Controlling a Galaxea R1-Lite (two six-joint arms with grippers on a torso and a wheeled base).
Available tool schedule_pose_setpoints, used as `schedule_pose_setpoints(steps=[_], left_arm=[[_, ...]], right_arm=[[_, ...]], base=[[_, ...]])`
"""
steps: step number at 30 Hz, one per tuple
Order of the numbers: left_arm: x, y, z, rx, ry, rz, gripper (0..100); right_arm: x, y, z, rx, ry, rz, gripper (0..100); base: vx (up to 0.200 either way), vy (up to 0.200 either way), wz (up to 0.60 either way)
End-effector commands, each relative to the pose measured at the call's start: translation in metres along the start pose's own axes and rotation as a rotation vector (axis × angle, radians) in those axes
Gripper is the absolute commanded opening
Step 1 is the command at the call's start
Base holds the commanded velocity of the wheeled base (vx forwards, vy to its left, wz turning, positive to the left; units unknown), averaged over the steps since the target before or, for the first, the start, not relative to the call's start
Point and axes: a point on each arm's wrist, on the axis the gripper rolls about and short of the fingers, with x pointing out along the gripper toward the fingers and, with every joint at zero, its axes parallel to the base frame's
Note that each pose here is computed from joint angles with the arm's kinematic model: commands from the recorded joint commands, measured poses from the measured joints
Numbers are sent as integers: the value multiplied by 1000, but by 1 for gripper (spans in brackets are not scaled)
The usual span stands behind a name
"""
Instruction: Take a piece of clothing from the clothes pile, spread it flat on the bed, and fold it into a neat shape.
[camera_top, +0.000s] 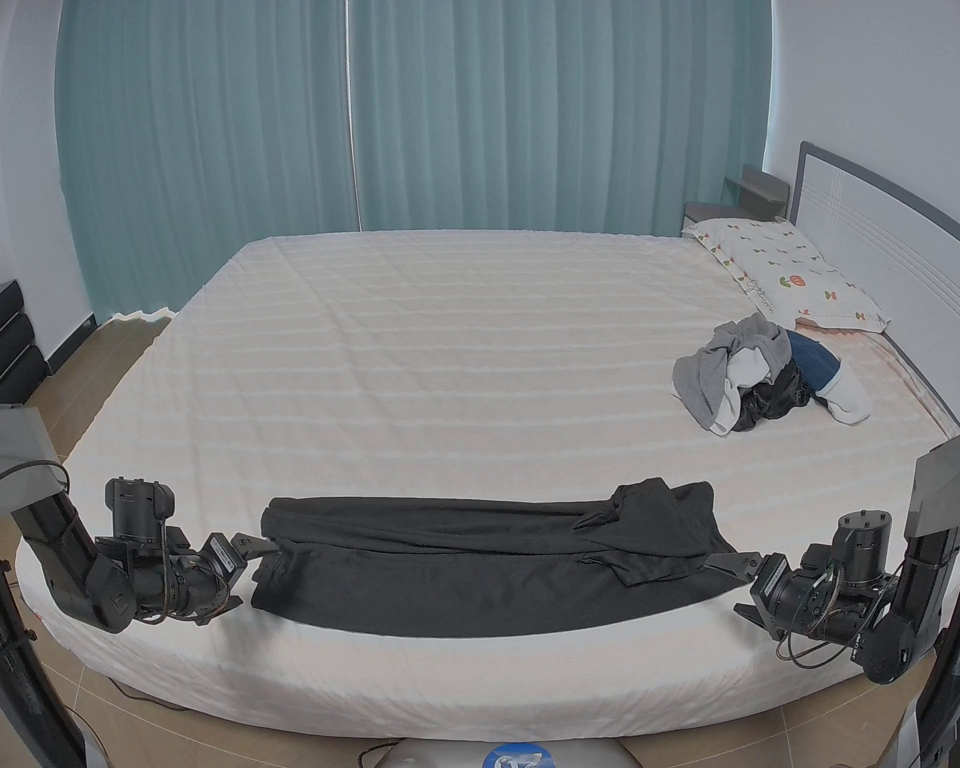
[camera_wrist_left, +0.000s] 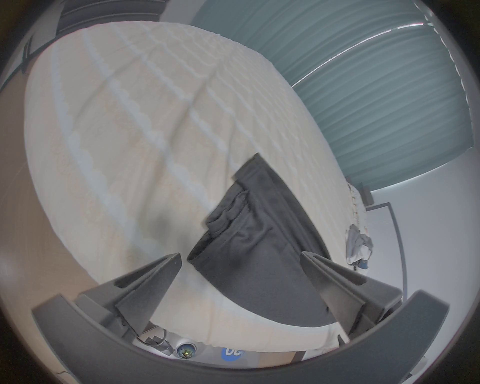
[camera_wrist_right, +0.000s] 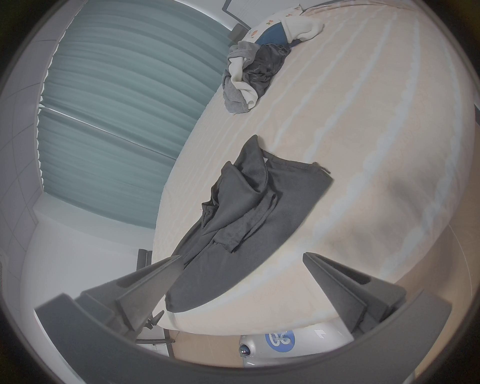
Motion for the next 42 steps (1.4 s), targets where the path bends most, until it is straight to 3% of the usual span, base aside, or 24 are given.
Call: schedule_pose_setpoints(steps=[1, 10, 16, 17, 21, 26, 31, 42], left_arm=[[15, 5, -12, 15, 36, 44, 100], [34, 1, -21, 64, -7, 71, 100], [41, -3, -19, 72, -52, 41, 100], [43, -4, -18, 72, -57, 38, 0], [42, 1, -21, 67, -49, 63, 0], [39, 12, -23, 44, -113, 164, 0], [37, 8, -18, -45, -168, 126, 0], [38, 10, -19, -51, -177, 116, 0]], right_arm=[[9, -12, -7, 11, 30, -37, 100], [12, -13, -10, 7, 41, -42, 100], [12, -13, -10, 9, 40, -43, 100], [12, -13, -9, 8, 39, -42, 100], [15, -16, -10, 11, 18, -73, 100], [21, -22, -16, 9, 4, -131, 100], [25, -21, -15, 7, -20, -136, 100], [48, -18, -1, 75, -105, -96, 100]], base=[[0, 0, 0], [0, 0, 0], [0, 0, 0], [0, 0, 0], [0, 0, 0], [0, 0, 0], [0, 0, 0], [0, 0, 0]])
